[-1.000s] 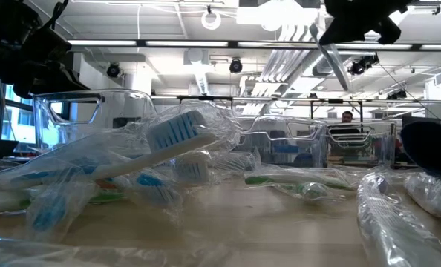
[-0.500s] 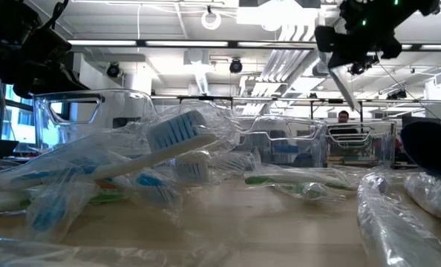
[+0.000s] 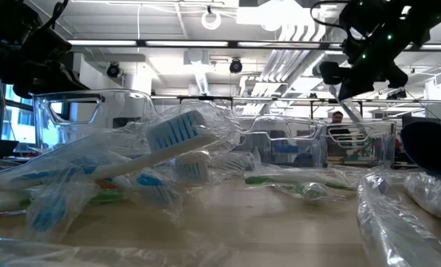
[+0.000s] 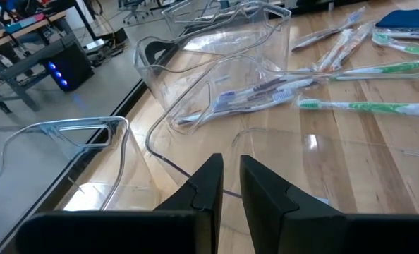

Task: Pick & Place Toothbrushes
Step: Put the green toothbrush into the top right transparent bin

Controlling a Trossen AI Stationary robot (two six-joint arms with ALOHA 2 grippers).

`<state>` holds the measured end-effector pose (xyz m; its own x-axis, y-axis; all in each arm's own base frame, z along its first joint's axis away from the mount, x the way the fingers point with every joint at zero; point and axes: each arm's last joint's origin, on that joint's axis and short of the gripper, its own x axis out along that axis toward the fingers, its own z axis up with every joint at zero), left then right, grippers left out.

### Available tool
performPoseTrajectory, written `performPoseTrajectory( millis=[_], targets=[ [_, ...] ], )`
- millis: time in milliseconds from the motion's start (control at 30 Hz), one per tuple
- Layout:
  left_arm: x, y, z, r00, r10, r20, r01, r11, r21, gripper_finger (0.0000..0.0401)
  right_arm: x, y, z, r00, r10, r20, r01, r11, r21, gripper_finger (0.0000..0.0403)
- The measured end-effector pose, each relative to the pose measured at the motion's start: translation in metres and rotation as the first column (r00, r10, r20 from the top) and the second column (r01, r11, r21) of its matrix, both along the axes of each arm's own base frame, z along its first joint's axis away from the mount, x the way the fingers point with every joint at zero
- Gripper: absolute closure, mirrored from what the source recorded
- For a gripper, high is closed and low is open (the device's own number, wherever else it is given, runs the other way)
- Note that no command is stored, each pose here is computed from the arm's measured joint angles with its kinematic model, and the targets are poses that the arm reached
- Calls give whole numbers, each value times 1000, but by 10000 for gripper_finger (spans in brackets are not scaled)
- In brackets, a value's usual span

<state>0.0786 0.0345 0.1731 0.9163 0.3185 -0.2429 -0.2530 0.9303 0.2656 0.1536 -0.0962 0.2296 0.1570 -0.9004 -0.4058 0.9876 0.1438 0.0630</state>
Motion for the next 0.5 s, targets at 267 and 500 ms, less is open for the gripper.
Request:
performPoseTrajectory(
  millis=[267,500],
  targets=[
    [0,0,0,1000,1,-1,-1,1000,-1,355,-9,-10,-15,1000,14,21,-16,994,104,399],
    [0,0,0,1000,3,-2,-3,1000,0,355,-11,-12,-17,1000,0,27,-4,991,131,399]
  ],
)
